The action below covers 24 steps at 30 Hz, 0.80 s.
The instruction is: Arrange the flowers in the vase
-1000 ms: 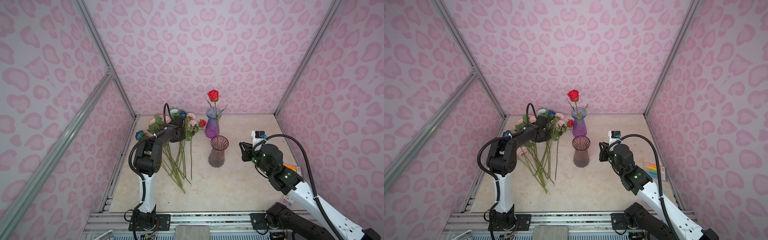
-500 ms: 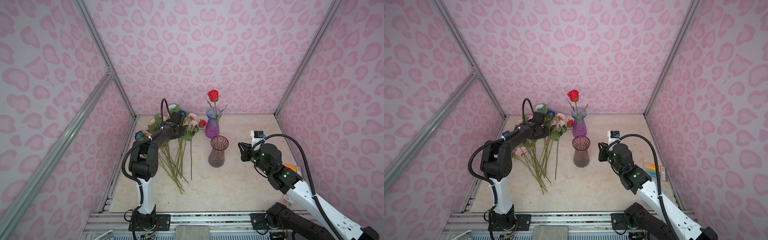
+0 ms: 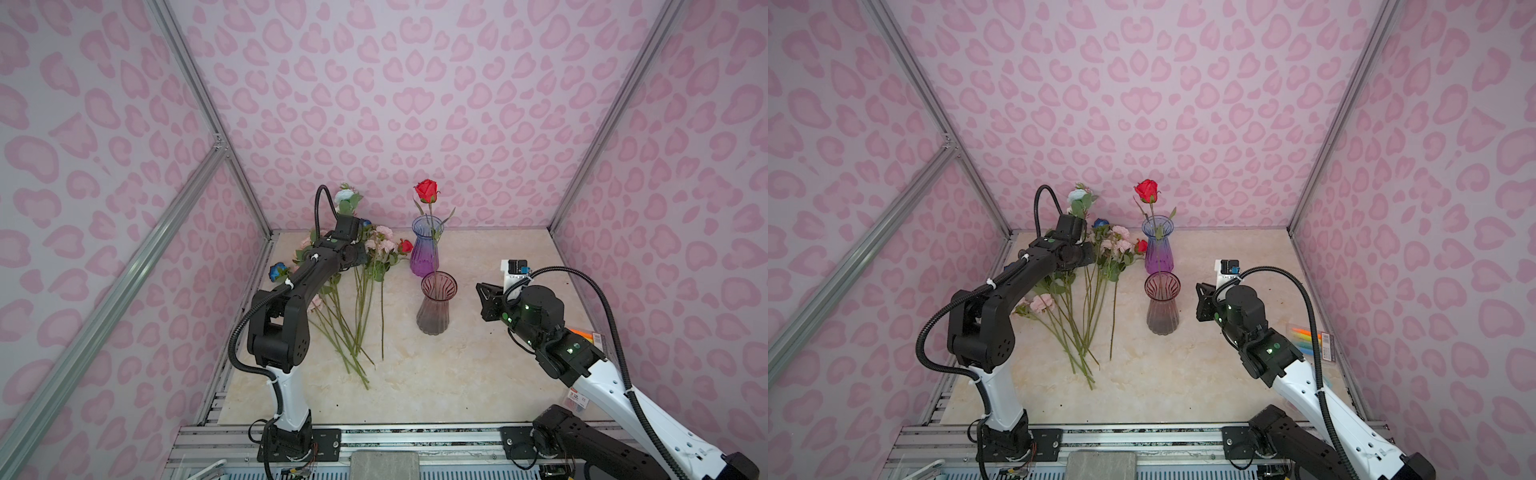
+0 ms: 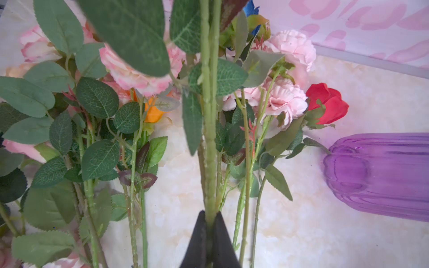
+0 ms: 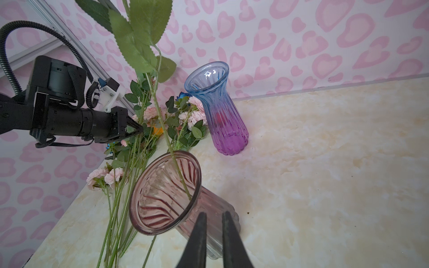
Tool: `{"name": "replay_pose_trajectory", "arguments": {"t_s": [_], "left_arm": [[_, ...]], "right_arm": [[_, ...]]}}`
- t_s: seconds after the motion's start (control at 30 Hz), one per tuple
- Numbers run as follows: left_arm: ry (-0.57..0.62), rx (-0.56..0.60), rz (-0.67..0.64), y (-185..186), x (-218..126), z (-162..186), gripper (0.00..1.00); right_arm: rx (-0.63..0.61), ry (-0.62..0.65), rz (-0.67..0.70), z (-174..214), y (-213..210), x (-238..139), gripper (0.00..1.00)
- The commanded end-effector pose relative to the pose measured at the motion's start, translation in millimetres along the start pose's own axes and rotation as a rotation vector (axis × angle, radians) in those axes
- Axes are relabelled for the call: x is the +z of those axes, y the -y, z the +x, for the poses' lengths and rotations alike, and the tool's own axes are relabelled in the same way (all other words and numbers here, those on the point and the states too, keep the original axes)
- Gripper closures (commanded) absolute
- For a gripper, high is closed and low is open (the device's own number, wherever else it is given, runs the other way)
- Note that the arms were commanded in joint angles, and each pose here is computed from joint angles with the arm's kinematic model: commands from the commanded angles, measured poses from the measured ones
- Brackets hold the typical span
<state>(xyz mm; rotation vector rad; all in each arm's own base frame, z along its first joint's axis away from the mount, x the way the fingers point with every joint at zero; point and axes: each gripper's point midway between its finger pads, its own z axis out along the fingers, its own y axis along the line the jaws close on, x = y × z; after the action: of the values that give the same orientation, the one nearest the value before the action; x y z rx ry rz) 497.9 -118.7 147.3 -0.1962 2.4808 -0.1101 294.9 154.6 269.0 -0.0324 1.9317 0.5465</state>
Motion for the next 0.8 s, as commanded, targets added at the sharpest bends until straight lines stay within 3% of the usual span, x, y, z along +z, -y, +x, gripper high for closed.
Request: {"name": "replay_pose_trajectory", "arguments": {"t_s": [0.0, 0.1, 0.2, 0.3, 0.5, 0.77], "left_arm": [[0.031, 0.021, -0.026, -5, -11, -7, 0.97], [0.068, 0.041, -0.035, -7, -27, -17, 0.95], [0.150, 0.051, -0.028, -9, -53, -31, 0.82], [0.169, 0.066, -0.014, -7, -63, -36, 0.81], [0.085, 0.061, 0.000, -4, -36, -16, 0.87], [-0.066, 0.057, 0.077, 21, 8, 24, 0.73]], "right_arm": [[0.005, 0.020, -0.020, -8, -5, 0, 0.84], [0.004, 0.017, -0.020, -8, -6, 0, 0.84], [0.004, 0.020, -0.021, -8, -6, 0, 0.84], [0.012, 0.024, -0.022, -8, -6, 2, 0.84], [0.023, 0.010, -0.037, -6, -9, 5, 0.83], [0.020, 0.005, -0.012, -1, -2, 1, 0.82]]}}
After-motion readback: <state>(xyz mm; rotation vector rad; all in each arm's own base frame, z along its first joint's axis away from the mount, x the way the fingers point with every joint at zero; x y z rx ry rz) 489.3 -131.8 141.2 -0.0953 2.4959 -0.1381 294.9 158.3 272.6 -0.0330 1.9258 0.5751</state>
